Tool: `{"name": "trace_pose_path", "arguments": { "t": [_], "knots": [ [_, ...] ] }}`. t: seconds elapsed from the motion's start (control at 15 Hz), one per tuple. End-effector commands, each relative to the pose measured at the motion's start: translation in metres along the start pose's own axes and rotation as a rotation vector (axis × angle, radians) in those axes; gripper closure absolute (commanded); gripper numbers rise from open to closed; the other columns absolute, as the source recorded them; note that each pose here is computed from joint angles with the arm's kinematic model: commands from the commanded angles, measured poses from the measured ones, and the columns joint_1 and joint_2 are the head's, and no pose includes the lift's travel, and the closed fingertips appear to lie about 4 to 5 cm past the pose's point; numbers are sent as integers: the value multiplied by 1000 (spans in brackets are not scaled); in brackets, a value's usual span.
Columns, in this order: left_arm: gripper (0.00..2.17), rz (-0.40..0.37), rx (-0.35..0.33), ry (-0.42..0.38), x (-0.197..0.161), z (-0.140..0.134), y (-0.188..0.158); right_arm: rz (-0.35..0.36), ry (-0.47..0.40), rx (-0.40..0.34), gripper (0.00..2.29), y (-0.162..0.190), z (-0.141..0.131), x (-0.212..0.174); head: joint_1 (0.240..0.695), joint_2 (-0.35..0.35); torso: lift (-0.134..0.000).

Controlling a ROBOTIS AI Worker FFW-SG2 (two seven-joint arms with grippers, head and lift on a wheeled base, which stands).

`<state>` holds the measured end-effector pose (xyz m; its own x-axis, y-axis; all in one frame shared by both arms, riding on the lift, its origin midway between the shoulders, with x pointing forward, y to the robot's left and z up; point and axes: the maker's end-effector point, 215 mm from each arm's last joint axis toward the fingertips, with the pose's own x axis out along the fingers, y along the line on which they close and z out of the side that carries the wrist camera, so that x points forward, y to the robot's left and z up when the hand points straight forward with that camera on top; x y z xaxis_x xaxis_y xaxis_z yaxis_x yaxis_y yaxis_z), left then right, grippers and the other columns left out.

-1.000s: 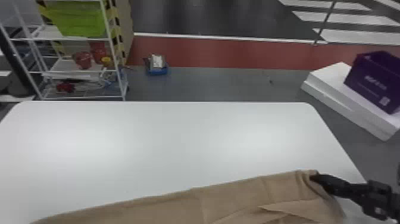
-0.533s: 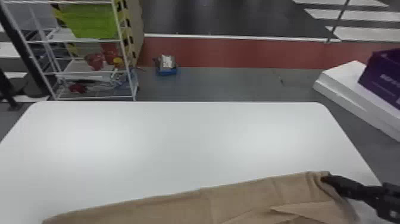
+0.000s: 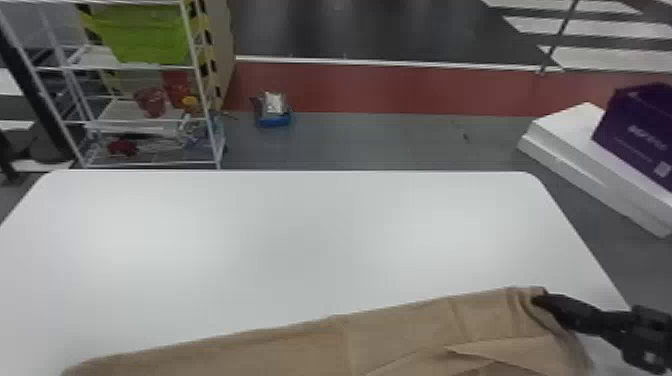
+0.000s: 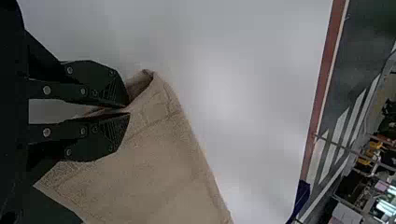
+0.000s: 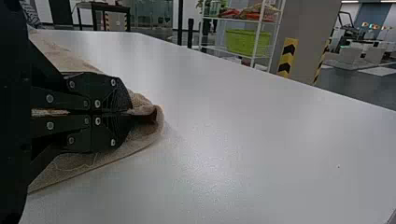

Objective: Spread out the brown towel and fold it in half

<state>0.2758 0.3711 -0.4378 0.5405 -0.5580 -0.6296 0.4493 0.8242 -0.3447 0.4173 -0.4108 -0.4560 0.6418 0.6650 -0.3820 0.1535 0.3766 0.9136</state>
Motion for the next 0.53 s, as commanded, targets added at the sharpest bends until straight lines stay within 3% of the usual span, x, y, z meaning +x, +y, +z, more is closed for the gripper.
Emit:
{"name": "trace_pose_path", "arguments": {
  "t": [0.0,0.07,0.33,0.47],
  "knots": [
    [1612,0,7,-12,-3,8,-1,0,3,2,1112,-1,-2,1,695,-67,-124],
    [1841,-3,0,-10,-2,9,-2,0,1,0,1112,-1,-1,1,695,-67,-124],
    [1848,-20,-56,-34,-2,23,-2,-4,5,2,1112,-1,-2,1,695,-70,-124],
    [1848,-21,-138,-31,3,20,4,-8,-4,-2,1112,-2,1,-1,695,-69,-124]
  ]
}}
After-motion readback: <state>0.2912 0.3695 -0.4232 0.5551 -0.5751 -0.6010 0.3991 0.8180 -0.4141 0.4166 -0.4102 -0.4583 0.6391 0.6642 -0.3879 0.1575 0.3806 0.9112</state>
